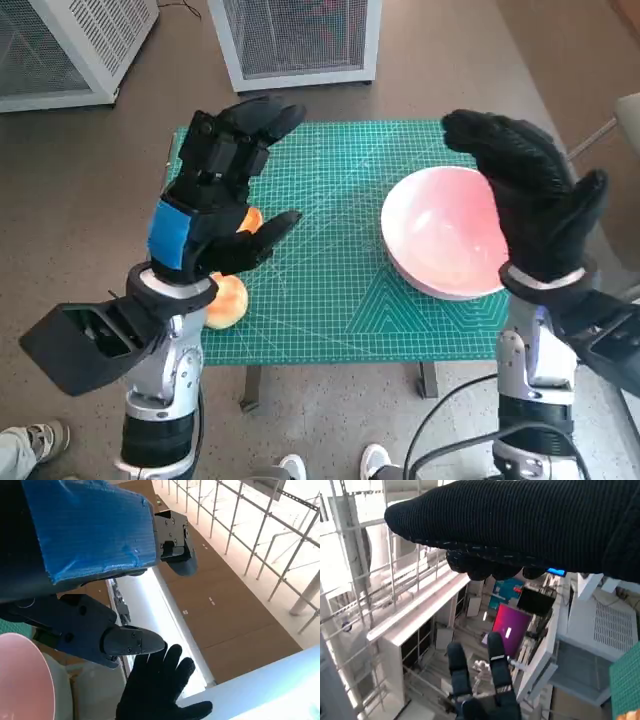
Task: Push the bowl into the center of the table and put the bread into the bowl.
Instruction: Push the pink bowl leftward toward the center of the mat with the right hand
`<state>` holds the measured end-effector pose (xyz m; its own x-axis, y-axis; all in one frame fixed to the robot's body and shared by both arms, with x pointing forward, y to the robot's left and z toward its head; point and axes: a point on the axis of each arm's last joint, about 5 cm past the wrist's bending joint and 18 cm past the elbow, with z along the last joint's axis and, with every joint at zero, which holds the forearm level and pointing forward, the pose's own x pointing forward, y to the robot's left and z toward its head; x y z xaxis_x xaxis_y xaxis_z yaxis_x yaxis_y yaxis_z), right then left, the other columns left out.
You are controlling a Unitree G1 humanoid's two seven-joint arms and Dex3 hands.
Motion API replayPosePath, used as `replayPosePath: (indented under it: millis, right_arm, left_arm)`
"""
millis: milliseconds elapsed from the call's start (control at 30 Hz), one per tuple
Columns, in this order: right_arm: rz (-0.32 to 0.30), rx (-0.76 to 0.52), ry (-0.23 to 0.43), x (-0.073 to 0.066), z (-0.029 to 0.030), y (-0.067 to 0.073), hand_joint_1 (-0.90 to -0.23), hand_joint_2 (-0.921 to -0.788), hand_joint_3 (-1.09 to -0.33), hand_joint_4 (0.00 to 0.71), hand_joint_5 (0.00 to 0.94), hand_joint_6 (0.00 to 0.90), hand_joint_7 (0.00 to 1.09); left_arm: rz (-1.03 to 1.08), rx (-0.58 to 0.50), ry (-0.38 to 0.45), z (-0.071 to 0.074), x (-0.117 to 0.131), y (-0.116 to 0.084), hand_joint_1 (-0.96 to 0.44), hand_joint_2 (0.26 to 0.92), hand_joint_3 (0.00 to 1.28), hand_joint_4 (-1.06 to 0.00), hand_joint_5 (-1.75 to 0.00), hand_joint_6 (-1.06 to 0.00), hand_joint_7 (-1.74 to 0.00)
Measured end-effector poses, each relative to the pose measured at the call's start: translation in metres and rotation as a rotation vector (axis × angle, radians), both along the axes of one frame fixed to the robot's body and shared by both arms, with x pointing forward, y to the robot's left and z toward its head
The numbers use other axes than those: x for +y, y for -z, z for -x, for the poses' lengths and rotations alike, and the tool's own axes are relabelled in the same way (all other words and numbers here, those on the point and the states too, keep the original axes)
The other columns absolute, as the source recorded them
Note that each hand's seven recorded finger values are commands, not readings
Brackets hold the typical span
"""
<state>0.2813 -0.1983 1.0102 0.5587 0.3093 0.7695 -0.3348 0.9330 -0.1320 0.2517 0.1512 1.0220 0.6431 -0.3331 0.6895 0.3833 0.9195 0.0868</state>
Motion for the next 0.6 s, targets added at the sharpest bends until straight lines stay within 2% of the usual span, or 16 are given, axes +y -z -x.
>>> replayPosePath:
  millis: [67, 200, 367, 500, 600]
  right_arm:
    - [-0.009, 0.018, 0.057, -0.011, -0.0032, 0.004, -0.513, -0.921, -0.487, 0.370, 0.000, 0.027, 0.62]
    - [-0.041, 0.065, 0.223, -0.033, -0.0083, 0.013, -0.494, -0.921, -0.533, 0.360, 0.000, 0.008, 0.64]
    - [-0.112, 0.149, 0.410, -0.048, -0.0146, 0.023, -0.459, -0.921, -0.623, 0.348, 0.000, 0.000, 0.67]
    - [-0.175, 0.246, 0.498, -0.058, -0.0200, 0.034, -0.442, -0.921, -0.659, 0.346, 0.000, -0.001, 0.69]
    - [-0.227, 0.319, 0.534, -0.063, -0.0226, 0.042, -0.434, -0.921, -0.668, 0.332, 0.000, 0.000, 0.70]
  left_arm:
    - [0.000, 0.000, 0.000, 0.000, 0.000, 0.000, -0.24, 0.844, 0.36, 0.00, -0.68, 0.00, -0.82]
    - [0.001, 0.002, -0.004, 0.000, 0.001, 0.000, -0.24, 0.842, 0.37, 0.00, -0.68, 0.00, -0.82]
    - [0.001, 0.004, -0.004, 0.000, 0.001, 0.001, -0.25, 0.839, 0.37, 0.00, -0.68, 0.00, -0.84]
    - [0.002, 0.004, -0.003, 0.000, 0.001, 0.001, -0.25, 0.837, 0.37, 0.00, -0.68, 0.00, -0.84]
    - [0.002, 0.004, -0.003, 0.000, 0.001, 0.001, -0.25, 0.836, 0.38, 0.00, -0.68, 0.00, -0.84]
